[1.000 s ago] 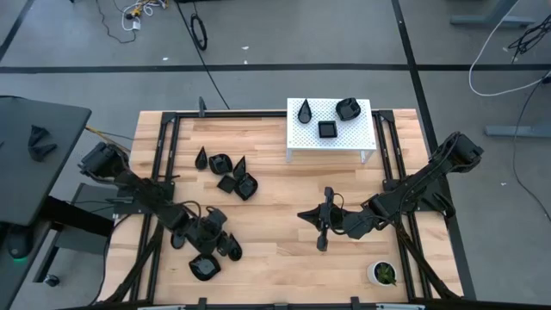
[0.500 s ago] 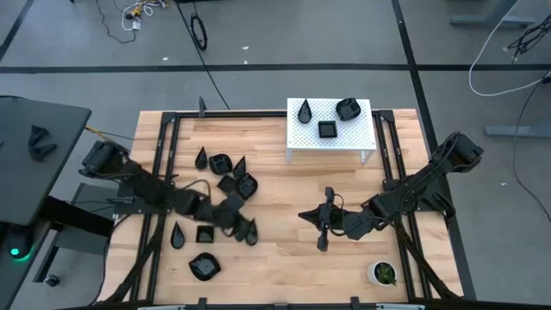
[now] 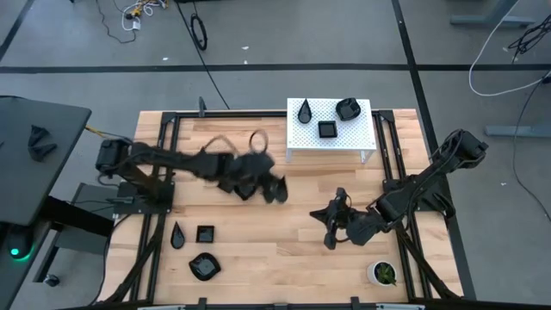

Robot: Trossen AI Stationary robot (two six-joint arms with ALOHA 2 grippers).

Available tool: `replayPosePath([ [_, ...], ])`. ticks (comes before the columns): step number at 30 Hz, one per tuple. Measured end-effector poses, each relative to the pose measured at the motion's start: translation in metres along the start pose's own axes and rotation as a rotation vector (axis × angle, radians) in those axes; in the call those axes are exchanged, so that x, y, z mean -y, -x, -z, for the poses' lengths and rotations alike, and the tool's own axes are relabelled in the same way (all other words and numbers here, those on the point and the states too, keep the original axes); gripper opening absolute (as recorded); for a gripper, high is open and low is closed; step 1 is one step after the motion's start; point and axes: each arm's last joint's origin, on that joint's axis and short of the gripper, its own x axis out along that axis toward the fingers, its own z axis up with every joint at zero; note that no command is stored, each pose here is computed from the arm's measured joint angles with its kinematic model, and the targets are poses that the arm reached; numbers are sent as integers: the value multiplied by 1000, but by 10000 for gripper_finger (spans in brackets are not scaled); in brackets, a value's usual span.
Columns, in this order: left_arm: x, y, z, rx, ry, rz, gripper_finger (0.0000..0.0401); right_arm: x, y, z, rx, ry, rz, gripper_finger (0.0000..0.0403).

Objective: Pick & Place Mini shaped plates
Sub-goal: Stack the black drop shaped plate on the black drop shaped plate on the shelf

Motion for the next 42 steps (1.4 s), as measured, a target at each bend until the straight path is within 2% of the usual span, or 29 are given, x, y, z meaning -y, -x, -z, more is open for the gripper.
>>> replayPosePath([
  [3,-2,7,-57,22,-71,-58,3,-2,3,3,-12,-4,-7,2],
  [8,-32,7,-141,84,-73,-180,7,-8,8,8,-15,0,-33,2],
  [11,-59,-11,-174,126,-54,-206,5,-10,11,9,4,4,-23,2],
  [13,-78,-30,-186,128,-33,-198,5,-11,12,10,14,1,-15,2],
  [18,-116,-70,-192,77,14,-166,11,-12,12,11,20,7,-7,2],
  [24,-143,-80,-187,33,50,-259,11,-14,7,17,17,23,13,2],
  [27,-148,-80,-187,48,53,-311,8,-15,3,20,9,33,20,2],
  [38,-148,-81,-188,73,50,-311,16,-19,0,22,20,23,10,4],
  [42,-149,-84,-187,79,48,-343,17,-19,0,22,20,26,10,6],
])
